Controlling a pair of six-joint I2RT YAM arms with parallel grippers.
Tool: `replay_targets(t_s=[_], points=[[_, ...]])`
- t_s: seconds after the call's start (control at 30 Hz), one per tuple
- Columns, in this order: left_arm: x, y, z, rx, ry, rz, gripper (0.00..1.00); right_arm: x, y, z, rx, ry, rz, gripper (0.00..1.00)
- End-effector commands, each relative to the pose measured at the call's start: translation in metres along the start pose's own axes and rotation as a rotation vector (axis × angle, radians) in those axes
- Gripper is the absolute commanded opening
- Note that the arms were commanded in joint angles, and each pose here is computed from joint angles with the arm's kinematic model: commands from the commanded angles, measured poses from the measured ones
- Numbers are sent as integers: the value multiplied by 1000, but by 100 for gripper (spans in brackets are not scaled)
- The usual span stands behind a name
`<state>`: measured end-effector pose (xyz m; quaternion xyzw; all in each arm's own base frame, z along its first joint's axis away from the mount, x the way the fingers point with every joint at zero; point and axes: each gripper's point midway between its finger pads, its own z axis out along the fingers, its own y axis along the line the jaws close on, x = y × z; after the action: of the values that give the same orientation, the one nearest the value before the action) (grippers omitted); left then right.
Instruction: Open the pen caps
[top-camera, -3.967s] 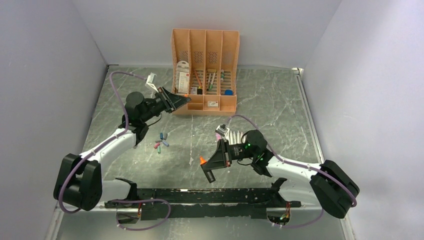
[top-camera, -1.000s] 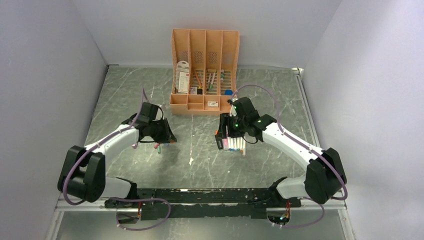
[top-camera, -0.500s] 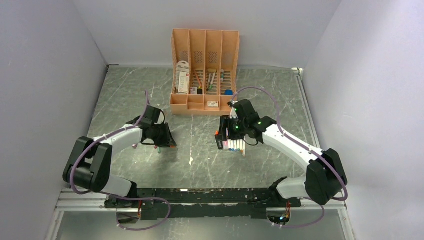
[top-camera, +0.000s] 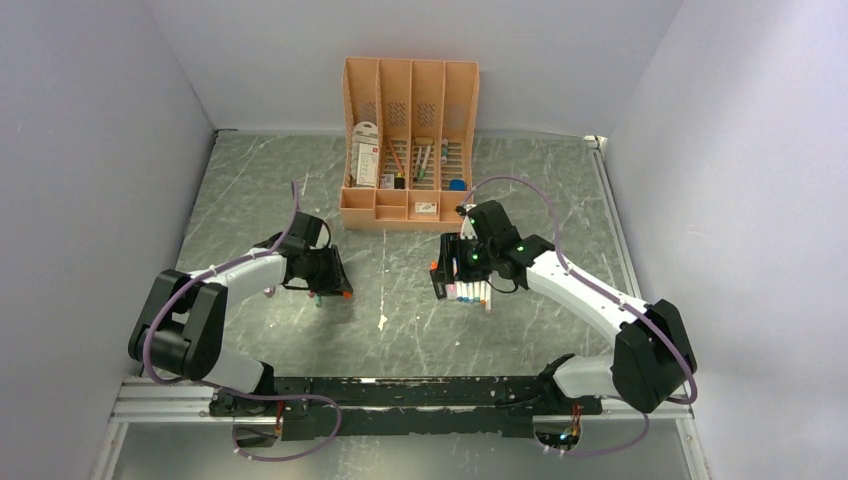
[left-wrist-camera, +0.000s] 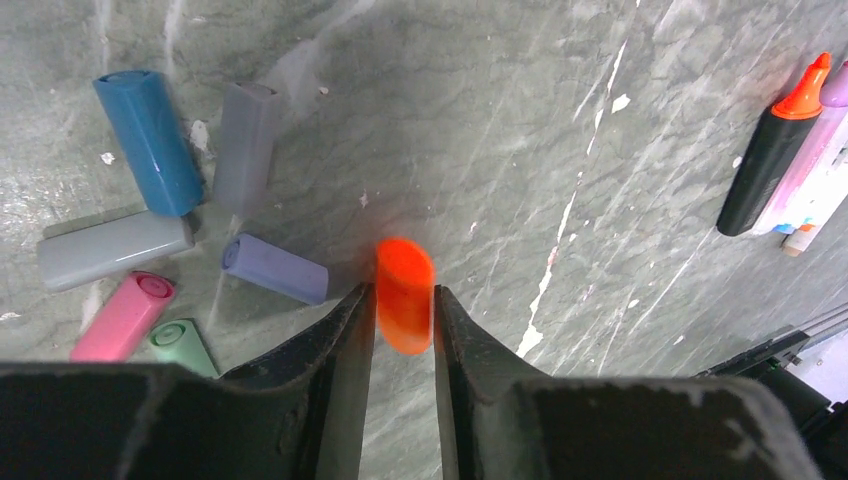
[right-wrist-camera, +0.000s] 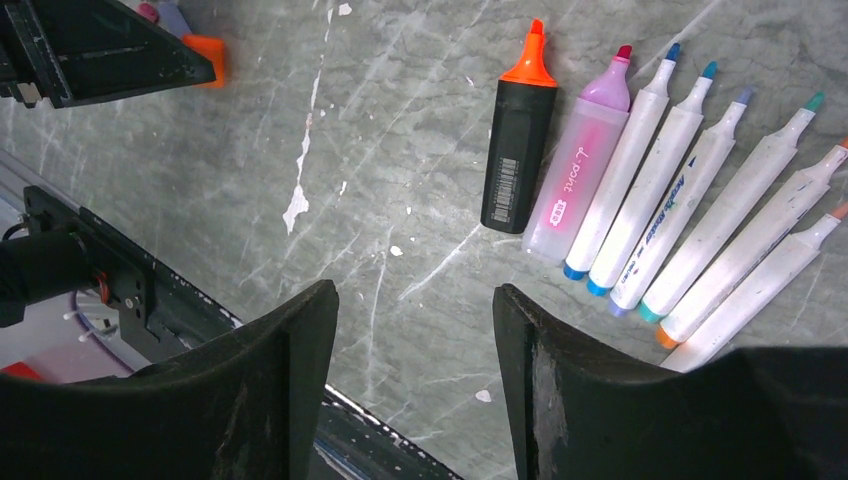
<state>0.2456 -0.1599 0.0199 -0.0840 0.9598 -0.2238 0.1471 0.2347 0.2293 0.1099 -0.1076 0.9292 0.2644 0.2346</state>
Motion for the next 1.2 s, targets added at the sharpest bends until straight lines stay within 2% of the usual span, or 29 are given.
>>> replay_targets(t_s=[0.0,0.33,0.57,0.8,1.17], points=[[-7,0,-3,-21,-24,14,39,-3,4,-3,-24,-22,-1,59],[-15,-6,-19,-33,-46,22,43,3,4,-1,-36,-10,4,60],[-35,-25,-51,-11,-118,45,46,3,0,-3,-12,-13,-5,65],[-51,-38,-79,-16,-175,69,47,1,1,-6,-17,-24,-10,67],[-62,-40,-97,-53,-208,89,51,-1,-2,-6,-6,-33,-25,69]])
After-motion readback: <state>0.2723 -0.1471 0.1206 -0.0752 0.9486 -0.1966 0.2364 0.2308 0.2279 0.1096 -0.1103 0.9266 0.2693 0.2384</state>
